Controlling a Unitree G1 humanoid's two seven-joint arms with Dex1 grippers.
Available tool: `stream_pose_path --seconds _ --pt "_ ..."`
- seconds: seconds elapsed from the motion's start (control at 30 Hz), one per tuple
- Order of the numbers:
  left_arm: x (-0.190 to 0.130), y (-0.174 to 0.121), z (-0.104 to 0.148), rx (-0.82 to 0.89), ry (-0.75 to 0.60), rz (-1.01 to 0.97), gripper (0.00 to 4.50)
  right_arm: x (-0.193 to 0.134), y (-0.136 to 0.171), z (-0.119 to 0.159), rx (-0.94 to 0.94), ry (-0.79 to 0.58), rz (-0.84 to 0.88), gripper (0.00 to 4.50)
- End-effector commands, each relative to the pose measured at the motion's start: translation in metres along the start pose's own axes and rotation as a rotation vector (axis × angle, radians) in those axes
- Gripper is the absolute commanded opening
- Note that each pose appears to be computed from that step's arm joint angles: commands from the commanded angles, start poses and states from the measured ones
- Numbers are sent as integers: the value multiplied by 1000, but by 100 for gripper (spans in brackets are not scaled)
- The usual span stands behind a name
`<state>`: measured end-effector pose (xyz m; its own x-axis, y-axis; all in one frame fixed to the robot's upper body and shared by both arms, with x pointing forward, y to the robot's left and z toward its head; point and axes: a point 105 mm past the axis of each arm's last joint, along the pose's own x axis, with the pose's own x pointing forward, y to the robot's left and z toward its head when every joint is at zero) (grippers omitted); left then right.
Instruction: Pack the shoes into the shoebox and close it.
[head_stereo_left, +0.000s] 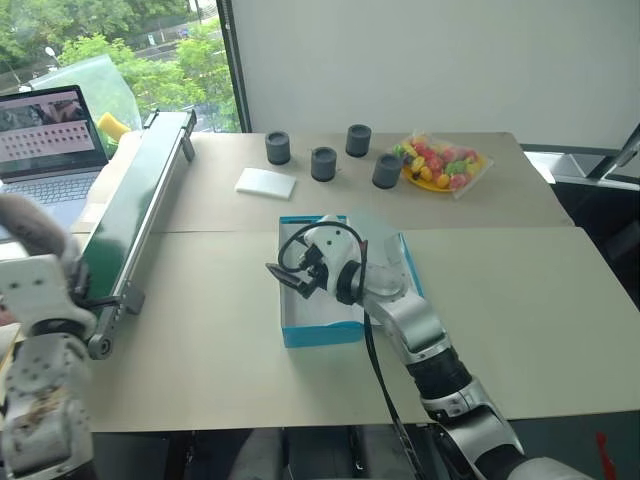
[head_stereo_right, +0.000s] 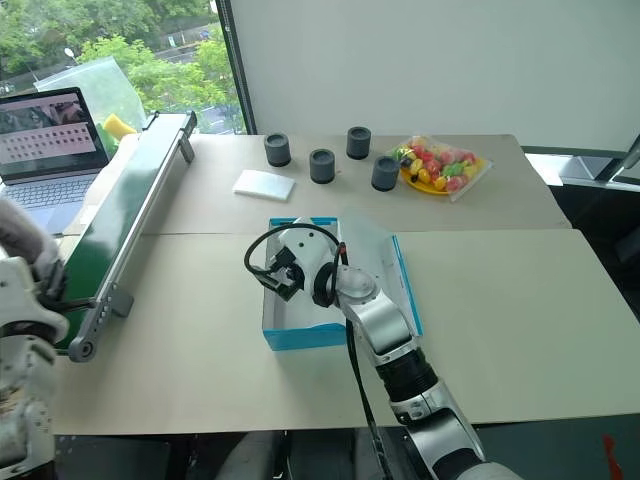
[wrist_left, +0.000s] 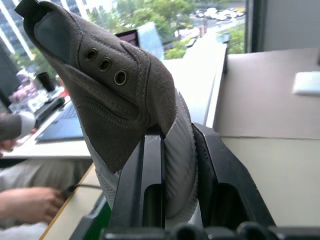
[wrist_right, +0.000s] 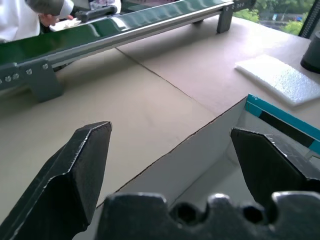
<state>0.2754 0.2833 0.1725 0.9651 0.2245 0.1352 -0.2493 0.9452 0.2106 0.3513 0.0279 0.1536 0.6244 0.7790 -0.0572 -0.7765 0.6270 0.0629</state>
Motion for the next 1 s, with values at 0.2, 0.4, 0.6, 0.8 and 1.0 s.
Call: stream_pose_path --seconds 0.2,0.4,0.6,0.8,1.0 --pt "-37 -128 36 -26 -101 -515 37 6 -4 39 817 38 173 450" --pt "-47 -143 42 -21 -107 -635 37 6 1 59 904 64 269 450" --pt "-49 -152 44 -66 -97 -699 37 13 14 83 921 39 348 450" --pt "-47 -161 54 -81 -125 -744 37 15 38 83 872 83 419 450" --pt "-45 -162 62 -70 -147 -755 37 17 33 60 851 135 356 450"
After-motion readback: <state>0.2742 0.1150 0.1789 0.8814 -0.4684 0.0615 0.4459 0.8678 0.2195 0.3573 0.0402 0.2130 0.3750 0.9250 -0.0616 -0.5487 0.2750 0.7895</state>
